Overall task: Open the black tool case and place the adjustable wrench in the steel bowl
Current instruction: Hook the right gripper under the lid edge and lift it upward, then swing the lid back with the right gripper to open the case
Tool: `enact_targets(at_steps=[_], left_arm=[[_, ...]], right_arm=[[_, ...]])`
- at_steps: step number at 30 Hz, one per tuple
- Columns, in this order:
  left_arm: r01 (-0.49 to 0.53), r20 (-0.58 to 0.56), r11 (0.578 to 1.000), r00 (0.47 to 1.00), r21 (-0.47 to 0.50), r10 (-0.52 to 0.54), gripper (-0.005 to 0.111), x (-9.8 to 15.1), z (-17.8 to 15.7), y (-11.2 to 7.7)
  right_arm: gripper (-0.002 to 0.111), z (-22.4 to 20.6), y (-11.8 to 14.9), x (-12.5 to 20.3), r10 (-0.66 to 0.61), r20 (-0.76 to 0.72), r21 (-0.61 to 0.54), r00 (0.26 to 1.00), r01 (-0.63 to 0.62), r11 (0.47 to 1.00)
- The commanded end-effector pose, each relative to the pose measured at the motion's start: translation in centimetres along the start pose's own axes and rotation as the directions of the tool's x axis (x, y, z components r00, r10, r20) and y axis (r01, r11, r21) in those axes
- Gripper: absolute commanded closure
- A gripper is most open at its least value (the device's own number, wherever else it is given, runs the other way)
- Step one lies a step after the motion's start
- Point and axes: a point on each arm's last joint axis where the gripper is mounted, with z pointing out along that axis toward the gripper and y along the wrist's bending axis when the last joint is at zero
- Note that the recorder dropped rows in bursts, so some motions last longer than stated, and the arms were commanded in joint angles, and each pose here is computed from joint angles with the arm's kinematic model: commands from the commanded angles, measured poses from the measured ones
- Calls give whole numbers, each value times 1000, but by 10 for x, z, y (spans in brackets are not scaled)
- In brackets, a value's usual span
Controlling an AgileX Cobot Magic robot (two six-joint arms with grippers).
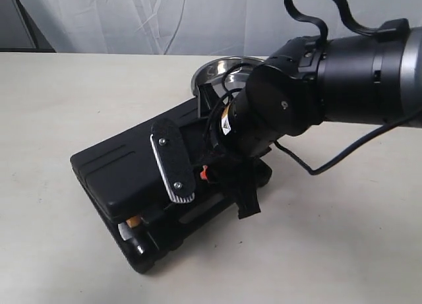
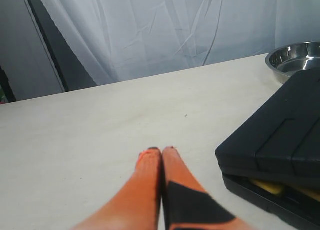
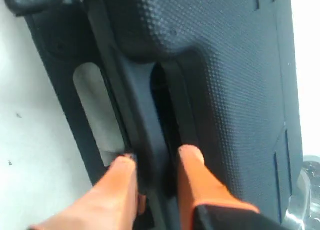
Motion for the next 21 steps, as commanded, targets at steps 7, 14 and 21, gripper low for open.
enact_targets(at_steps=[7,14,21], left_arm=[[5,20,1000,1000,-1,-5,106,-2,-1,0],[5,20,1000,1000,-1,-5,106,-2,-1,0],[5,20,1000,1000,-1,-5,106,-2,-1,0]], right_arm=[[108,-17,20,-34,-30,76,-72,997,36,997],[108,-26,31,-42,-67,74,-124,995,75,989],[108,-54,31,-49,-81,126,-58,989,89,994]])
